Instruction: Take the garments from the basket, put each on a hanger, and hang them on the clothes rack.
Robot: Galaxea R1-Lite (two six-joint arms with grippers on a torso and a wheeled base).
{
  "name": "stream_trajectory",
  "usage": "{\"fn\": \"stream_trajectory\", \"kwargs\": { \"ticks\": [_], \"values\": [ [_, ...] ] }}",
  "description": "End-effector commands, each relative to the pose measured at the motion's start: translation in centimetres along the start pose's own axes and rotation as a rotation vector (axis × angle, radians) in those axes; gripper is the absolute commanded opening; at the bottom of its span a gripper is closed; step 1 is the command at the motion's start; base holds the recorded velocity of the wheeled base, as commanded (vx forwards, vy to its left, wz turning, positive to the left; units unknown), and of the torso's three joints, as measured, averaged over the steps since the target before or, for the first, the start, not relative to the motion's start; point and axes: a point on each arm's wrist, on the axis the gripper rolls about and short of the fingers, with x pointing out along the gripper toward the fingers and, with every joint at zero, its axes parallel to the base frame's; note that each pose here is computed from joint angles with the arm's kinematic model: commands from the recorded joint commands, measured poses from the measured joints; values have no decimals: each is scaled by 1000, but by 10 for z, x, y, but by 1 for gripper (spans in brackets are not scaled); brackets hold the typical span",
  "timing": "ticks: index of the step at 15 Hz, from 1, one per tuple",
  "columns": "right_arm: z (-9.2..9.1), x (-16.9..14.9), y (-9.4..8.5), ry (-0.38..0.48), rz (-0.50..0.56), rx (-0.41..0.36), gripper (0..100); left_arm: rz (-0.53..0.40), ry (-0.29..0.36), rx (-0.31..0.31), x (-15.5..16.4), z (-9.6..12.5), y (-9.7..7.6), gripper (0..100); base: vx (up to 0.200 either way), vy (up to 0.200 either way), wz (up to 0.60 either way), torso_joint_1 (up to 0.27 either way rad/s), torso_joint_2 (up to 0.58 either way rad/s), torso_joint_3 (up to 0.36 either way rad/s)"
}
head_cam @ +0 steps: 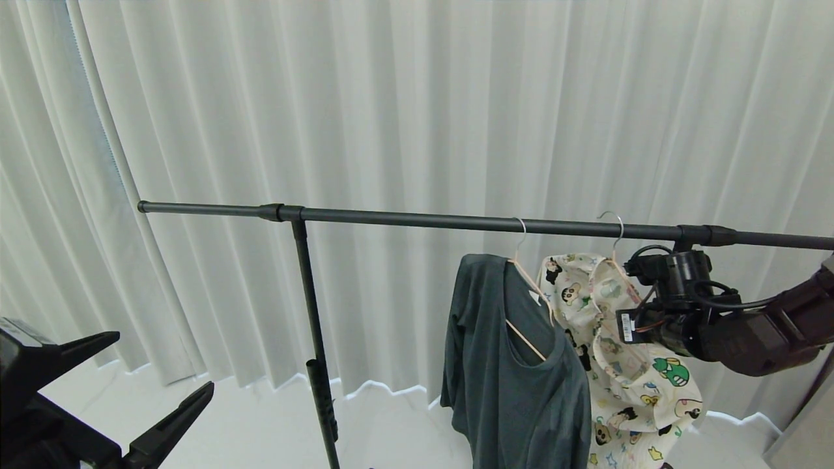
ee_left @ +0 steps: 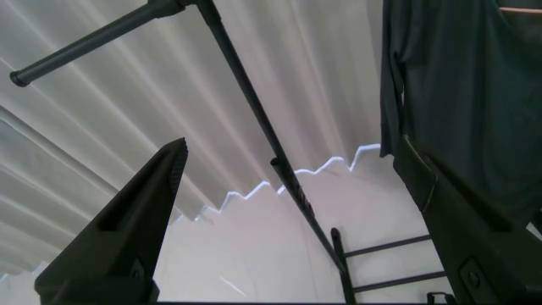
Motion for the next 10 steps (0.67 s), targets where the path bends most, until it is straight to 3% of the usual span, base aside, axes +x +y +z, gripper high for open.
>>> {"fn": "stream_trajectory", "kwargs": {
  "ticks": [1,10],
  "values": [
    [-2,4,2,8,0,-3,0,9,-2,4,0,1,1,100,0,0,0,0,0,0],
    [-5,-8,8,6,4,1,0,9,-2,4,0,1,1,100,0,0,0,0,0,0]
  ]
}}
